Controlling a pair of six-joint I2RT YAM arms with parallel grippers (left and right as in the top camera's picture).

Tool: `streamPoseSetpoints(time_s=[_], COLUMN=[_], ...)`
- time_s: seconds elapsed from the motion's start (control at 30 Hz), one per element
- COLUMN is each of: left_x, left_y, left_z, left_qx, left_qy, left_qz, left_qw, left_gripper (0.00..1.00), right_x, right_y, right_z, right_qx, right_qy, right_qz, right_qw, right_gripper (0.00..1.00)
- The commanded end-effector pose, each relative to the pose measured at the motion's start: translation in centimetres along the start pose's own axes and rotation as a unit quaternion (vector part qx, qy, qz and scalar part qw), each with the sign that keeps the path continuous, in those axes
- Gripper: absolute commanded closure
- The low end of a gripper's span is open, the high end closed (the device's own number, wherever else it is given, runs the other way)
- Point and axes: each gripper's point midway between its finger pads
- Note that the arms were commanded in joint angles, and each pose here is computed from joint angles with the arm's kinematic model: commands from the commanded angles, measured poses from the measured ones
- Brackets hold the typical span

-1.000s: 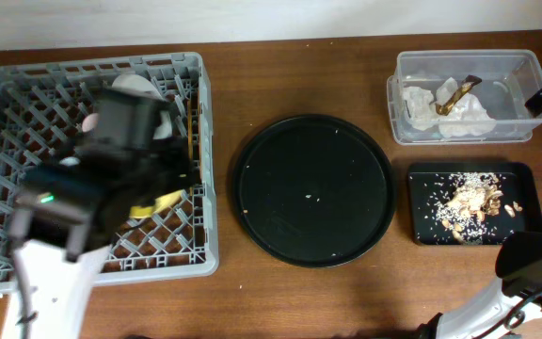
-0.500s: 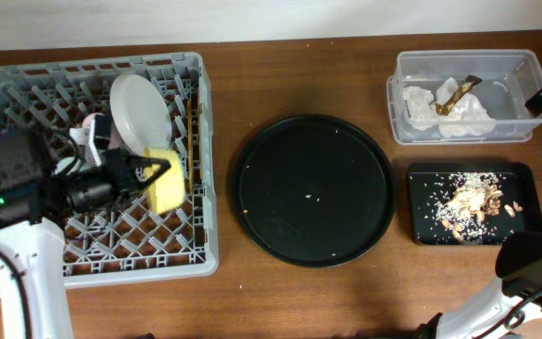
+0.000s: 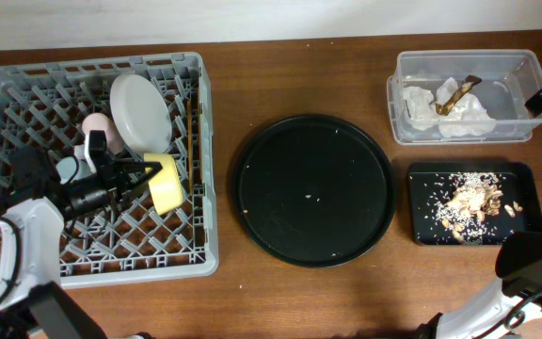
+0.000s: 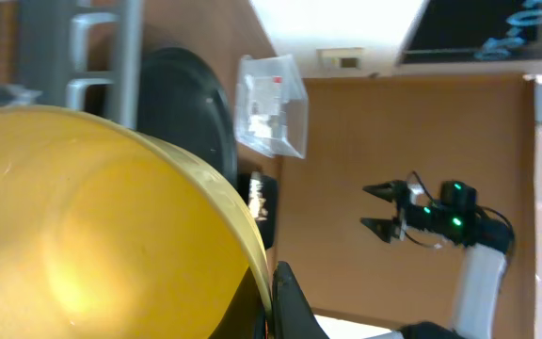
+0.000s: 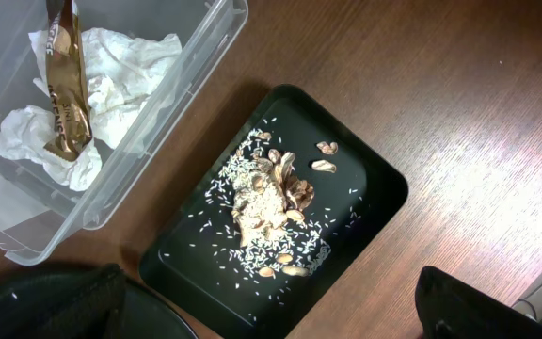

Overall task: Sort waste into correct bins and load items into the dishwasher rack
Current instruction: 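Lift the yellow bowl with the left gripper and move it into the rack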

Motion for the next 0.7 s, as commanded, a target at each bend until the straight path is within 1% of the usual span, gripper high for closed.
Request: streamPoseSetpoints(time_s=[0.0,0.1,0.23,0.4,0.57,0.67], left_x=[0.0,0.0,0.2,0.2,0.2,0.6], left_y=[1.6,2.0,3.7,3.7,3.8,5.6], left_z=[-0.2,-0.5,-0.5,-0.5,-0.6,-0.4], left_qx=[-0.002,-0.01,-0.01,-0.013,-0.037,-0.029], left_qy=[-0.001,-0.004,-0.006,-0.006,-0.004,-0.002], left_qz=[-0.021,-0.031,-0.081,-0.081,-0.086,-0.136], left_qw=[1.0,0.999,0.997,0.997,0.996,0.99], left_gripper=[0.99,0.99,0.99,0.99,0.99,0.99], right_x=[0.5,0.5,0.5,0.5,0.5,0.5], right_y=[-0.3,-0.3,-0.3,-0.3,-0.3,-0.3], right_z=[-0.3,-0.3,-0.3,-0.3,-0.3,-0.3], right_qx=[-0.002,-0.002,-0.002,-0.002,-0.002,-0.002], right_qy=[-0.009,-0.009,-0.009,-0.009,-0.009,-0.009], right_qz=[0.002,0.002,0.002,0.002,0.002,0.002], right_qw=[1.0,1.0,1.0,1.0,1.0,1.0], right_gripper=[0.01,0.01,0.01,0.01,0.01,0.01])
Point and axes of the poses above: each gripper's point midway between its finger pads, its own x axis back along the fingers, its own y axis along the line the jaws close on, z = x × y, and after that the axes turned 8 degrees about -x, right-handed
